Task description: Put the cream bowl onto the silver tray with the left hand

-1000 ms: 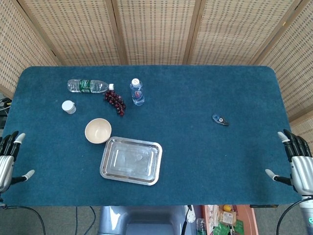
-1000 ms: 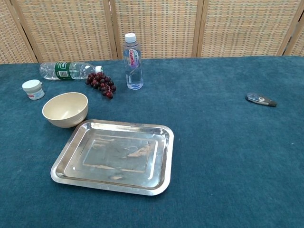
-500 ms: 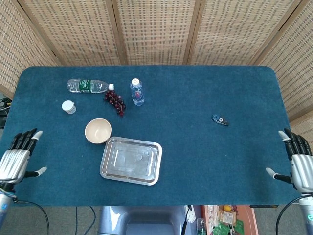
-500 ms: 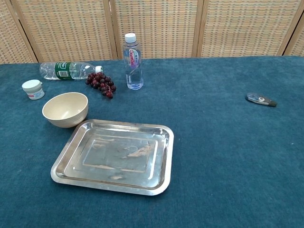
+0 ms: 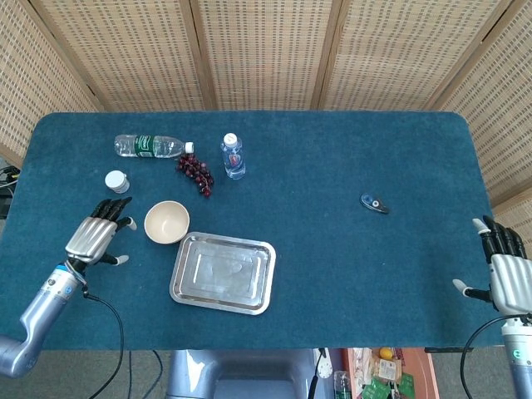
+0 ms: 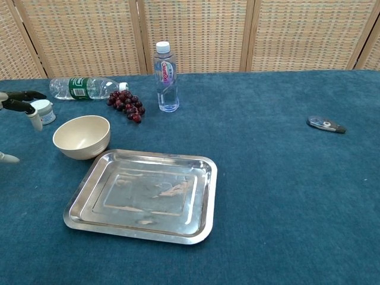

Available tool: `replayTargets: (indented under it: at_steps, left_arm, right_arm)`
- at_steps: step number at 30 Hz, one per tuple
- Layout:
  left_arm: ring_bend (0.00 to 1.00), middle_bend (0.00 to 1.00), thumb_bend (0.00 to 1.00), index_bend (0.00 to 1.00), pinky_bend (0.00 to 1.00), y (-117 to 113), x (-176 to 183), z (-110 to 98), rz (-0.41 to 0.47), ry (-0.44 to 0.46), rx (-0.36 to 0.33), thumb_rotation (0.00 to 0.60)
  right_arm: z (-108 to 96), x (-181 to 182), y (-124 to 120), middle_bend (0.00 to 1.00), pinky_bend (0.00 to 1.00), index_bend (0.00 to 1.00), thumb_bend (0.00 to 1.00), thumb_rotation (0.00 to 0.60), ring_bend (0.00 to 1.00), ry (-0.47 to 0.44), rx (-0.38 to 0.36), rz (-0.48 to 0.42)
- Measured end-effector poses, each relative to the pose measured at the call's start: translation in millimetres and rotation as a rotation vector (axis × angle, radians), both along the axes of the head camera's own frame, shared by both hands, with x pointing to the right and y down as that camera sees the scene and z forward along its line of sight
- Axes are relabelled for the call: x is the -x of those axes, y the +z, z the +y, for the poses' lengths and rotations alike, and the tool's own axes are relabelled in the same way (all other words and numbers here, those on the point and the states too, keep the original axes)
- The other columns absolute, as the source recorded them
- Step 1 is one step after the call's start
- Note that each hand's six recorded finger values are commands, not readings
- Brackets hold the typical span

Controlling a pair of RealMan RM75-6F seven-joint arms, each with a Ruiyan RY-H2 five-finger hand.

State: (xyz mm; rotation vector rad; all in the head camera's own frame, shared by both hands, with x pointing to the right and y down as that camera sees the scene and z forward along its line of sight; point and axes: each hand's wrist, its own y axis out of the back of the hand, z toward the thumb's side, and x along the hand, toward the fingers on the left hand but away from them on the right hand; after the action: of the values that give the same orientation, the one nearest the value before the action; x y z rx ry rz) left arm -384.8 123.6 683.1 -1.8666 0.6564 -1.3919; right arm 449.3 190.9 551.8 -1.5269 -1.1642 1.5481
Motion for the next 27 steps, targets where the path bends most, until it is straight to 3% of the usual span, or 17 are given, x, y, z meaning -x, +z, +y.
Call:
replayTargets:
  at_steps: [18, 27]
  left_arm:
    - [0.0, 0.0, 0.33, 0.47, 0.0, 26, -41, -14, -0.059, 0.083, 0.018, 0.6]
    - [0.0, 0.0, 0.38, 0.61, 0.0, 33, -46, -15, -0.073, 0.087, 0.031, 0.6]
  right_arm:
    - [-3, -6, 8, 0.0, 0.0, 0.0, 0.0, 0.6, 0.0, 0.022, 0.019, 0.014]
    - [-4, -6, 12, 0.0, 0.0, 0.0, 0.0, 0.6, 0.0, 0.025, 0.029, 0.012]
